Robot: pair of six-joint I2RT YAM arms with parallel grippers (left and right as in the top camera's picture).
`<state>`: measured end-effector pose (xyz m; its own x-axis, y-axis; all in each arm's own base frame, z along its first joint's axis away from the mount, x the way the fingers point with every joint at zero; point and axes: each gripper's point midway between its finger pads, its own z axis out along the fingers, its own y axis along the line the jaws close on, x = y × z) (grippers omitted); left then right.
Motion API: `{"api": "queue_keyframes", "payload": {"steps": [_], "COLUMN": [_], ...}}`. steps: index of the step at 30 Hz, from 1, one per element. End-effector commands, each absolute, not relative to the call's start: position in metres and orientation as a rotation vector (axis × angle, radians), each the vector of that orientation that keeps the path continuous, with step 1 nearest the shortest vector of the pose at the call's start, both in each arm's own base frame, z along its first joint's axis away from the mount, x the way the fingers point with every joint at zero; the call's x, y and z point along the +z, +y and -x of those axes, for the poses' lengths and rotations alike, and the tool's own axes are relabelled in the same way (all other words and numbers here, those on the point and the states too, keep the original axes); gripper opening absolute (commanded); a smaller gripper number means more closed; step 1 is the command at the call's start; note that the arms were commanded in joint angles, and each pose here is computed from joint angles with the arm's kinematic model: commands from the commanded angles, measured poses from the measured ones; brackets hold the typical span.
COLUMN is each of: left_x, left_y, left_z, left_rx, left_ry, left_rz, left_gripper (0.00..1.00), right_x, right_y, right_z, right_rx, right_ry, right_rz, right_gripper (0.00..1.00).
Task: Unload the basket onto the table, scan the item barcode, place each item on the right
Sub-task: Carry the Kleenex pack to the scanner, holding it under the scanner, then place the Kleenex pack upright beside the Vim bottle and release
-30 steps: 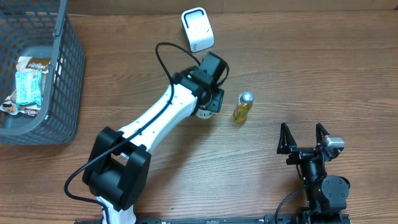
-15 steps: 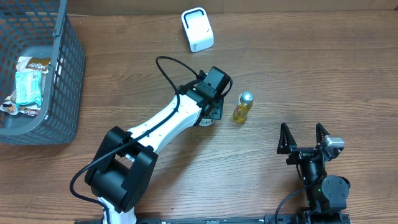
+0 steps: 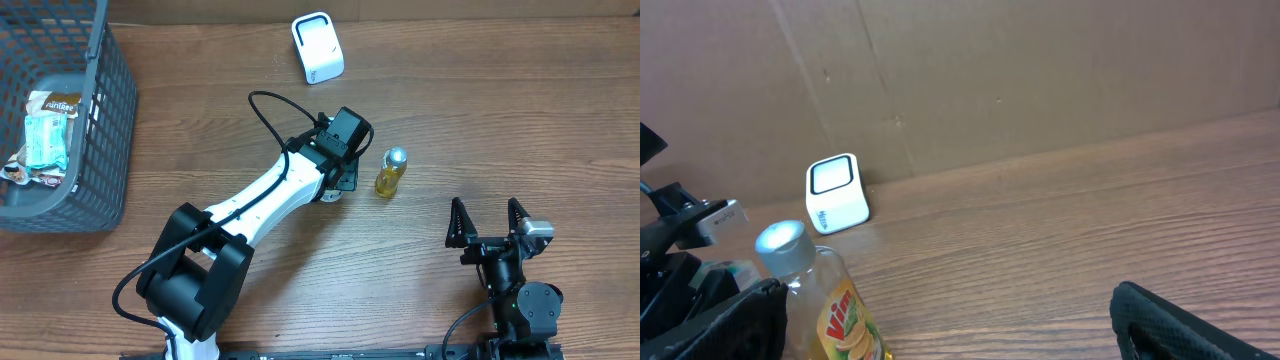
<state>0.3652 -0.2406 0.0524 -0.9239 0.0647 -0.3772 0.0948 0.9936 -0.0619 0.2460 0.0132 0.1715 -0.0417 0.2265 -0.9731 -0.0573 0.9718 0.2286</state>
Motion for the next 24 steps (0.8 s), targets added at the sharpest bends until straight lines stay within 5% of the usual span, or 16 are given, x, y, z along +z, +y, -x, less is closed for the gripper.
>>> {"api": "queue_keyframes", "payload": {"steps": [1, 12, 18, 24], "left_x": [0.053, 0.042, 0.044, 0.072], "left_y": [-0.238, -0.234, -0.235, -0.240], "left_z": [-0.364, -0.357, -0.358, -0.369], "left_rx": [-0.097, -0.092, -0.103, -0.158], "left_ry": [2.748, 2.779, 2.774, 2.711], "left_rz": [-0.067, -0.015, -0.016, 0.002], "left_gripper": [0.59, 0.70, 1.00, 1.00], "right_x": [0.170, 0.170, 0.170, 0.170], "right_y": [0.012, 0.012, 0.012, 0.012], "right_z": [-0.246, -0.246, -0.246, -0.246], "right_rx": [0.224, 0.224, 0.224, 0.224], "right_ry": [1.594, 1.594, 1.594, 1.594], "right_rz": [-0.131, -0.131, -0.131, -0.131], "right_gripper": [1.00, 1.00, 1.00, 1.00]}}
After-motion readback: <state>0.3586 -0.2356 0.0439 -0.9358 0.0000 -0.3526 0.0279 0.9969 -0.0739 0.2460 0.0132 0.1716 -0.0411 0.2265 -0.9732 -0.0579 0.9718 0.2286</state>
